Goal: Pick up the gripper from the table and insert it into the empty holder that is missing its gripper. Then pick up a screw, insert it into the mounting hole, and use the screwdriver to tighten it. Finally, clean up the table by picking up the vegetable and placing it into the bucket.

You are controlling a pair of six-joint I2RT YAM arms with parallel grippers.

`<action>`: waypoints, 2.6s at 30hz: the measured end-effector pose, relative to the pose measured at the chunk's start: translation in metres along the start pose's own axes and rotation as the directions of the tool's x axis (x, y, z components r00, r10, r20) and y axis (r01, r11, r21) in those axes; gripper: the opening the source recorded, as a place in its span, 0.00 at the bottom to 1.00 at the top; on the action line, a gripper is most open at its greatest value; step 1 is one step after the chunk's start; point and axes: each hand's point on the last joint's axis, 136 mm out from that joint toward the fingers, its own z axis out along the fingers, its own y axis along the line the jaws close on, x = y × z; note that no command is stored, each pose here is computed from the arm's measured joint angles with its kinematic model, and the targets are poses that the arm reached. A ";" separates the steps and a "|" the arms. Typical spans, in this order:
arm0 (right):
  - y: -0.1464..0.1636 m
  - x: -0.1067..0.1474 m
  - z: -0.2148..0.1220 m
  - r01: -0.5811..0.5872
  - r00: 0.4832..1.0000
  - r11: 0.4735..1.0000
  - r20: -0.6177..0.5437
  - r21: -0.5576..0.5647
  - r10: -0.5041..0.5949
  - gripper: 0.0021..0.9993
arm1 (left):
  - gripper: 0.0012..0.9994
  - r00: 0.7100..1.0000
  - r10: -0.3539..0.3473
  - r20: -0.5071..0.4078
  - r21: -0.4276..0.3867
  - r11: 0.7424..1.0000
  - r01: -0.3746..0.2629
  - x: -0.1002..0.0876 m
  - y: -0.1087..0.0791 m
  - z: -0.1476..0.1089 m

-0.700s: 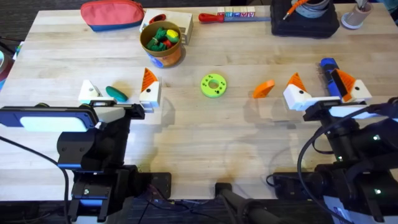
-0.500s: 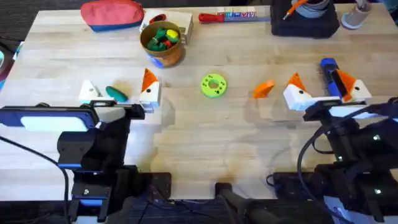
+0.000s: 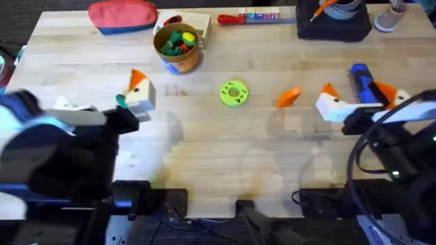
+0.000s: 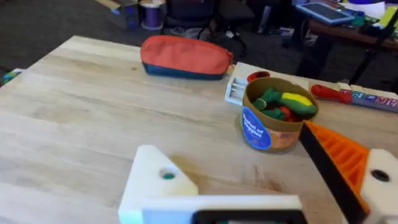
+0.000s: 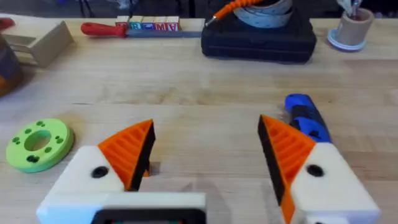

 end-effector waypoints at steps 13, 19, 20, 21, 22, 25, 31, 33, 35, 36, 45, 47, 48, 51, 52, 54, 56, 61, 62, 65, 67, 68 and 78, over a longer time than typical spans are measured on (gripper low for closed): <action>-0.003 -0.077 -0.007 0.009 0.968 1.000 -0.251 0.020 -0.004 0.99 | 0.99 0.835 0.010 -0.550 -0.172 0.977 -0.124 -0.004 0.010 0.037; -0.003 -0.081 0.001 0.010 0.963 1.000 -0.269 0.020 -0.004 0.99 | 0.99 0.746 -0.004 -0.666 -0.183 0.970 -0.158 0.026 0.010 0.057; -0.003 -0.081 0.001 0.010 0.963 1.000 -0.268 0.020 -0.004 0.99 | 0.99 0.733 -0.010 -0.680 -0.180 0.972 -0.154 0.031 0.009 0.059; -0.003 -0.081 0.001 0.010 0.963 1.000 -0.268 0.020 -0.004 0.99 | 0.99 0.718 -0.013 -0.695 -0.175 0.973 -0.151 0.036 0.008 0.061; -0.003 -0.081 0.001 0.010 0.963 1.000 -0.268 0.020 -0.004 0.99 | 0.97 0.707 -0.016 -0.708 -0.168 0.975 -0.146 0.040 0.006 0.062; -0.003 -0.081 0.001 0.010 0.963 1.000 -0.268 0.020 -0.004 0.99 | 0.49 0.681 -0.003 -0.732 -0.140 0.979 -0.146 0.048 0.002 0.064; -0.003 -0.081 0.001 0.010 0.963 1.000 -0.268 0.020 -0.004 0.99 | 0.08 0.695 0.113 -0.710 -0.037 0.980 -0.197 0.037 -0.009 0.058; -0.003 -0.081 0.001 0.010 0.963 1.000 -0.269 0.020 -0.004 0.99 | 0.40 0.720 0.182 -0.669 0.033 0.976 -0.216 0.026 -0.023 0.051; -0.003 -0.081 0.001 0.010 0.963 1.000 -0.269 0.020 -0.004 0.99 | 0.72 0.754 0.248 -0.608 0.113 0.967 -0.227 0.013 -0.043 0.042; -0.003 -0.081 0.001 0.010 0.963 1.000 -0.269 0.020 -0.004 0.99 | 0.88 0.771 0.279 -0.572 0.157 0.960 -0.231 0.006 -0.054 0.036; -0.003 -0.081 0.001 0.010 0.963 1.000 -0.270 0.020 -0.004 0.99 | 0.99 0.863 0.420 -0.282 0.510 0.827 -0.236 -0.033 -0.145 -0.019; -0.003 -0.081 0.001 0.010 0.963 1.000 -0.270 0.020 -0.004 0.99 | 0.99 0.880 0.416 -0.229 0.555 0.798 -0.232 -0.040 -0.162 -0.025; -0.003 -0.081 0.001 0.010 0.963 1.000 -0.270 0.020 -0.004 0.99 | 0.99 0.887 0.411 -0.210 0.571 0.788 -0.230 -0.044 -0.168 -0.027; -0.003 -0.081 0.001 0.010 0.963 1.000 -0.270 0.020 -0.004 0.99 | 0.99 0.896 0.407 -0.180 0.602 0.765 -0.227 -0.048 -0.179 -0.032; -0.003 -0.081 0.001 0.010 0.963 1.000 -0.270 0.020 -0.004 0.99 | 0.99 0.894 0.410 -0.180 0.605 0.763 -0.228 -0.047 -0.179 -0.033; -0.003 -0.081 0.001 0.010 0.963 1.000 -0.270 0.020 -0.004 0.99 | 0.99 0.894 0.410 -0.180 0.606 0.762 -0.227 -0.047 -0.180 -0.033; -0.003 -0.081 0.001 0.010 0.963 1.000 -0.270 0.020 -0.004 0.99 | 0.99 0.898 0.401 -0.182 0.608 0.764 -0.218 -0.048 -0.181 -0.033; -0.003 -0.081 0.001 0.010 0.963 1.000 -0.270 0.020 -0.004 0.99 | 0.99 0.903 0.385 -0.191 0.614 0.765 -0.196 -0.048 -0.183 -0.035; -0.003 -0.081 0.001 0.010 0.963 1.000 -0.270 0.020 -0.004 0.99 | 0.99 0.904 0.383 -0.191 0.615 0.764 -0.194 -0.048 -0.183 -0.035; -0.003 -0.081 0.001 0.010 0.963 1.000 -0.270 0.020 -0.004 0.99 | 0.99 0.908 0.376 -0.187 0.619 0.763 -0.188 -0.050 -0.185 -0.035; -0.003 -0.081 0.001 0.010 0.963 1.000 -0.270 0.020 -0.004 0.99 | 0.99 0.920 0.356 -0.163 0.624 0.759 -0.183 -0.056 -0.190 -0.033; -0.003 -0.081 0.001 0.010 0.963 1.000 -0.270 0.020 -0.004 0.99 | 0.99 0.926 0.347 -0.145 0.630 0.754 -0.185 -0.060 -0.193 -0.033; -0.003 -0.081 0.001 0.010 0.963 1.000 -0.270 0.020 -0.004 0.99 | 0.99 0.956 0.284 0.071 0.735 0.633 -0.242 -0.025 -0.212 -0.037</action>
